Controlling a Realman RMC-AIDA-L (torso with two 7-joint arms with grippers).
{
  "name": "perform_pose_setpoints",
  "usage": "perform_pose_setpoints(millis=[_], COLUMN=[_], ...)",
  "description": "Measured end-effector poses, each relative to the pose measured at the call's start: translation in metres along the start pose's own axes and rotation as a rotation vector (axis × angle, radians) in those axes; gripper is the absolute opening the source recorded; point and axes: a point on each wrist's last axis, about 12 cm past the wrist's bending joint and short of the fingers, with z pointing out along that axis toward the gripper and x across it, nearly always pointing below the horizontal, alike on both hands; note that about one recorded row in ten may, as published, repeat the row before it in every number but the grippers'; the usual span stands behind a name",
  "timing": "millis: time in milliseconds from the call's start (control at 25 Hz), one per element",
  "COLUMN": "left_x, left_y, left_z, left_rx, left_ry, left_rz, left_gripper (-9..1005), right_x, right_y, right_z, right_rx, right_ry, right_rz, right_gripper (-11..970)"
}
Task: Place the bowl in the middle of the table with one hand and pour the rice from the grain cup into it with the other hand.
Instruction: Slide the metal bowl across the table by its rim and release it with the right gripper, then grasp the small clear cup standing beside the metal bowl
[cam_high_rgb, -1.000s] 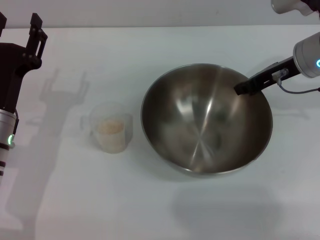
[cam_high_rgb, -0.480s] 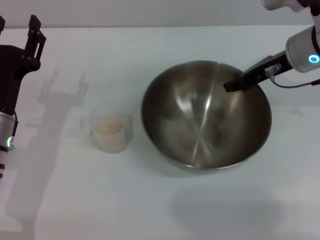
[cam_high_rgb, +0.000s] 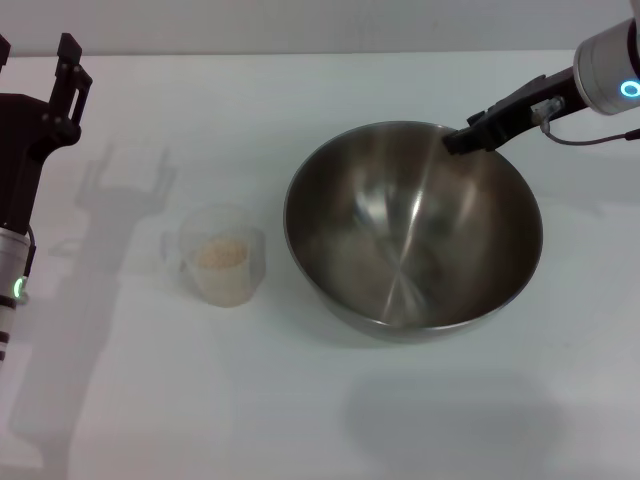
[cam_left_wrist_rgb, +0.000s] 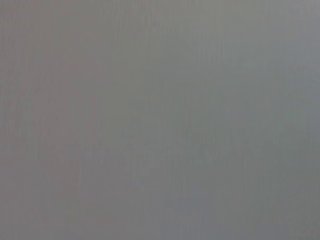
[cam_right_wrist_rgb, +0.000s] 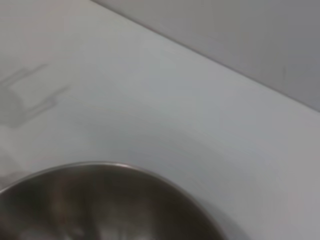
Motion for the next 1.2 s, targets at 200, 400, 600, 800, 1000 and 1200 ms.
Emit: perform_pose_setpoints(millis=[200, 400, 600, 800, 1000, 1200], left_x=[0.0, -0.001, -0.001, -0.001, -0.001, -0.002], left_y=[0.001, 0.001, 0.001, 0.001, 0.001, 0.001], left_z=[-0.002, -0.002, -0.002, -0.002, -0.001, 0.001], left_rx=[-0.004, -0.004, -0.004, -0.004, -0.003, -0.005], left_ry=[-0.004, -0.006, -0.008, -0.008, -0.011, -0.016], left_rz=[0.0, 0.0, -0.001, 0.0, -0.001, -0.002], left_gripper=[688, 687, 686, 685, 684, 683], right_x=[-0.007, -0.024, -0.042, -0.05, -0.04, -0.011], right_y=[-0.002, 0.0, 0.014, 0.035, 0.054, 0.063], right_z=[-0.007, -0.017, -0.014, -0.007, -0.002, 0.01], right_rx=[0.035, 0.104, 0.211, 0.338, 0.495, 0.626], right_ry=[-0.041, -0.133, -0.257, -0.449, -0.713, -0.988], right_rz=[-0.016, -0.077, -0.197, -0.323, -0.39, -0.324], right_gripper=[426, 426, 425, 425, 425, 425])
